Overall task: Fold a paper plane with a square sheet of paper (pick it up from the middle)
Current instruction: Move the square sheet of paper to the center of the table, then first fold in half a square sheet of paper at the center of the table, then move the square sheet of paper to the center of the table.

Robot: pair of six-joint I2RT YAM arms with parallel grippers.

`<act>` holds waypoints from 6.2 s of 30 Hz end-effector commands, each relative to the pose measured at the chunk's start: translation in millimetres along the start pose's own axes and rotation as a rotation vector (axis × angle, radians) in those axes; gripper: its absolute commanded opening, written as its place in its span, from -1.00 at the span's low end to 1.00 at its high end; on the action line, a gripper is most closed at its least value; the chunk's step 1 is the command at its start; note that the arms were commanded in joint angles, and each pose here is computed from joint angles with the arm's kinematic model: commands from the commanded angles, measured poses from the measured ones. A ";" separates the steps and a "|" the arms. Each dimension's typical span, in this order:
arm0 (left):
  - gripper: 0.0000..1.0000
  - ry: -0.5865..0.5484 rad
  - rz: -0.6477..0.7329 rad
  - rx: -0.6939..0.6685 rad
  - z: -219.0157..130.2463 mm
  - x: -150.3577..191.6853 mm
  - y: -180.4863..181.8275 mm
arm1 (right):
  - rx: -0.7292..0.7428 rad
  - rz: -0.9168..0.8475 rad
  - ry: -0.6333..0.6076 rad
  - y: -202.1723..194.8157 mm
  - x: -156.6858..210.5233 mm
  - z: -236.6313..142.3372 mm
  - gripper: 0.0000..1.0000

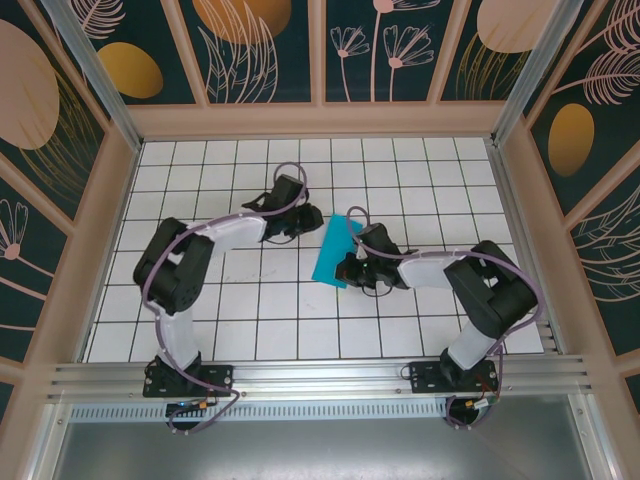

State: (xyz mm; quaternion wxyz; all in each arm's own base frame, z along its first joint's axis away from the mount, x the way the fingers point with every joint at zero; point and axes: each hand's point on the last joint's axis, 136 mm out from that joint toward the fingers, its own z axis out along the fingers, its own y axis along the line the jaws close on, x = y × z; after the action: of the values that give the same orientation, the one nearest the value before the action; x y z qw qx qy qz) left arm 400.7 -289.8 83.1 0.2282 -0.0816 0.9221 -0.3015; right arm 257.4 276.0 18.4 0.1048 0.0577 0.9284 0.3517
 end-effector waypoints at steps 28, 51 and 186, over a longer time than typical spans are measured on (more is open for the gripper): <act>-0.65 -0.106 -0.158 0.193 -92.2 51.7 10.3 | -0.148 -0.086 -0.126 65.9 -68.3 -16.5 -1.00; -1.00 0.121 -0.187 0.128 -10.4 107.8 15.1 | -0.104 -0.057 0.036 35.8 -59.9 30.8 -1.00; -1.00 0.309 0.008 0.072 -2.6 165.8 48.3 | 0.097 -0.106 0.085 -16.0 -112.0 60.4 -1.00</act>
State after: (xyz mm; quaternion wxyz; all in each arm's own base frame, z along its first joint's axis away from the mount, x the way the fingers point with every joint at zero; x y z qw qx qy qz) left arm 290.6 -302.7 14.9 0.1541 -0.0510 0.9178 -0.3623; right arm 385.0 296.5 18.7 0.1004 -0.0166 0.9283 0.3576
